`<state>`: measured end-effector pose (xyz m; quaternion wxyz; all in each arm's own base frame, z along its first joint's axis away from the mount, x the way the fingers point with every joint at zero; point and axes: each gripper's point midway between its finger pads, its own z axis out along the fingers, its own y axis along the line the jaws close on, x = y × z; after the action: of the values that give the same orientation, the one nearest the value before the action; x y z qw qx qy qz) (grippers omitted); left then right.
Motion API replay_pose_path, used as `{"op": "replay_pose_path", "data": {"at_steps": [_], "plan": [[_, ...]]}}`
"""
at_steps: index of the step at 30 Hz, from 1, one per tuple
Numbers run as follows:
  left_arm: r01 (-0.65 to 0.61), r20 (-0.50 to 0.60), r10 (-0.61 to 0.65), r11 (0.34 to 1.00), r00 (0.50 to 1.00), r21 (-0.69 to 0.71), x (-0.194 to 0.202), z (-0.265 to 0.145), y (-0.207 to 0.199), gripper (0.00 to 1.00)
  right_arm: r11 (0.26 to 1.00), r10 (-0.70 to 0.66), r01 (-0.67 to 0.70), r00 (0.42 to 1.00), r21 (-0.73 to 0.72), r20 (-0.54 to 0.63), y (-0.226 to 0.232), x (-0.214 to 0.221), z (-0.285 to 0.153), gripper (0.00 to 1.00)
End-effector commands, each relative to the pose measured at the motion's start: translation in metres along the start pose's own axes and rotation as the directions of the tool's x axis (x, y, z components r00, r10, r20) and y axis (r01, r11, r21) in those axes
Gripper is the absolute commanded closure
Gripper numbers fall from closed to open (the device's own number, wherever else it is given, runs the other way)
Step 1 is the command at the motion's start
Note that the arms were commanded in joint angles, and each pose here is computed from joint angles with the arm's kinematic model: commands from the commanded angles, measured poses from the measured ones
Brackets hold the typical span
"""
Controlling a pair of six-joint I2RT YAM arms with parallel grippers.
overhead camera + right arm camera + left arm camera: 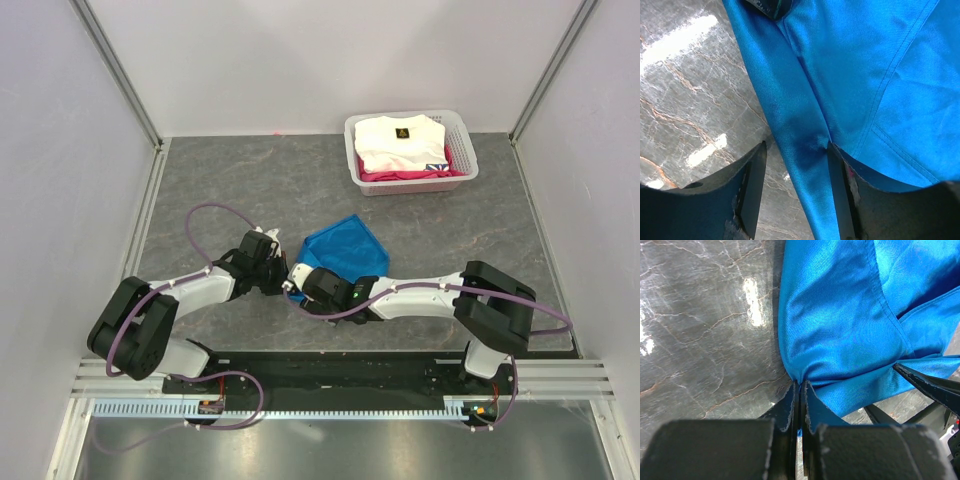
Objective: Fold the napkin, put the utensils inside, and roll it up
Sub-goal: Roll the napkin with the utensil
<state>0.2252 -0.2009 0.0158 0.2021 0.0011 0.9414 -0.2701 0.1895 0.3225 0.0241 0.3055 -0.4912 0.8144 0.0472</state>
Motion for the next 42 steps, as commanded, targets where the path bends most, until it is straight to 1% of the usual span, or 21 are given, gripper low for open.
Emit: {"op": "replay_pose_path", "data": {"at_steps": [1,9,12,14,15,17,18,20,21,22,27,28,29,30,31,32,35,36,38,40,42], "plan": [[-0.018,-0.084,0.014,0.999,0.996,-0.046,0.021,0.0,0.014,0.98,0.999,-0.031,0.031,0.999,0.041,-0.007,-0.006,0.001,0.008,0.41],[-0.023,-0.088,0.019,0.999,0.996,-0.046,0.022,0.0,0.015,0.98,0.995,-0.057,0.056,0.998,0.083,0.007,-0.017,-0.003,0.003,0.41],[-0.023,-0.088,0.019,0.999,0.996,-0.044,0.021,0.0,0.014,0.98,0.995,-0.063,0.064,0.998,0.076,-0.015,-0.019,0.004,0.008,0.43],[-0.026,-0.085,0.022,0.999,0.996,-0.04,0.02,0.0,0.013,0.98,0.997,-0.061,0.063,0.998,0.041,-0.03,-0.015,0.01,0.011,0.5],[-0.027,-0.086,0.024,0.999,0.996,-0.036,0.02,0.0,0.012,0.98,0.998,-0.059,0.06,0.998,0.025,-0.035,-0.013,0.012,0.012,0.58],[-0.029,-0.079,0.027,0.999,0.996,-0.033,0.017,0.0,0.011,0.98,0.998,-0.057,0.056,0.998,-0.026,-0.041,-0.005,0.013,0.012,0.64],[-0.032,-0.073,0.03,0.999,0.997,-0.036,0.016,-0.001,0.011,0.98,0.998,-0.056,0.054,0.997,-0.041,-0.045,-0.003,0.014,0.012,0.7],[-0.026,-0.052,0.025,0.999,0.998,-0.035,0.011,-0.002,0.008,0.98,0.996,-0.052,0.047,0.996,-0.071,-0.075,0.0,0.018,0.013,0.74],[-0.023,-0.038,0.022,0.999,0.999,-0.043,0.007,-0.003,0.009,0.96,0.994,-0.046,0.037,0.995,-0.102,-0.086,0.006,0.02,0.012,0.78],[-0.014,-0.021,0.013,0.999,1.0,-0.042,0.003,-0.005,0.008,0.94,0.993,-0.042,0.031,0.995,-0.116,-0.094,0.008,0.02,0.013,0.8],[0.028,0.055,-0.025,0.998,0.998,-0.064,-0.011,-0.014,0.012,0.8,0.986,-0.018,-0.011,0.985,-0.168,-0.169,0.018,0.034,0.01,0.91],[0.035,0.064,-0.031,0.997,0.997,-0.072,-0.011,-0.015,0.015,0.76,0.985,-0.007,-0.025,0.984,-0.172,-0.18,0.019,0.035,0.009,0.92],[0.039,0.093,-0.031,0.996,0.995,-0.077,-0.016,-0.019,0.015,0.69,0.983,-0.003,-0.032,0.981,-0.18,-0.193,0.021,0.038,0.007,0.93],[0.05,0.108,-0.041,0.995,0.993,-0.081,-0.018,-0.021,0.017,0.66,0.982,-0.003,-0.034,0.981,-0.186,-0.196,0.022,0.038,0.006,0.94],[0.056,0.116,-0.045,0.995,0.992,-0.088,-0.016,-0.023,0.02,0.62,0.977,0.029,-0.071,0.978,-0.2,-0.207,0.025,0.039,0.004,0.96],[0.055,0.15,-0.042,0.995,0.988,-0.087,-0.022,-0.028,0.019,0.54,0.975,0.039,-0.083,0.977,-0.206,-0.211,0.026,0.039,0.004,0.98],[0.073,0.186,-0.052,0.991,0.981,-0.111,-0.021,-0.033,0.028,0.44,0.958,0.075,-0.132,0.972,-0.253,-0.223,0.031,0.037,0.0,0.99],[0.077,0.211,-0.054,0.991,0.976,-0.106,-0.024,-0.037,0.027,0.42,0.953,0.085,-0.145,0.971,-0.267,-0.223,0.032,0.036,-0.001,0.99],[0.085,0.223,-0.057,0.989,0.973,-0.118,-0.021,-0.039,0.033,0.4,0.934,0.109,-0.178,0.968,-0.31,-0.227,0.033,0.034,-0.003,1.0],[0.077,0.248,-0.049,0.991,0.967,-0.107,-0.02,-0.043,0.033,0.39,0.918,0.136,-0.208,0.965,-0.338,-0.226,0.031,0.031,-0.004,1.0],[0.042,0.271,-0.023,0.997,0.962,-0.065,-0.022,-0.044,0.026,0.39,0.885,0.154,-0.235,0.962,-0.401,-0.224,0.035,0.026,-0.009,1.0]]}}
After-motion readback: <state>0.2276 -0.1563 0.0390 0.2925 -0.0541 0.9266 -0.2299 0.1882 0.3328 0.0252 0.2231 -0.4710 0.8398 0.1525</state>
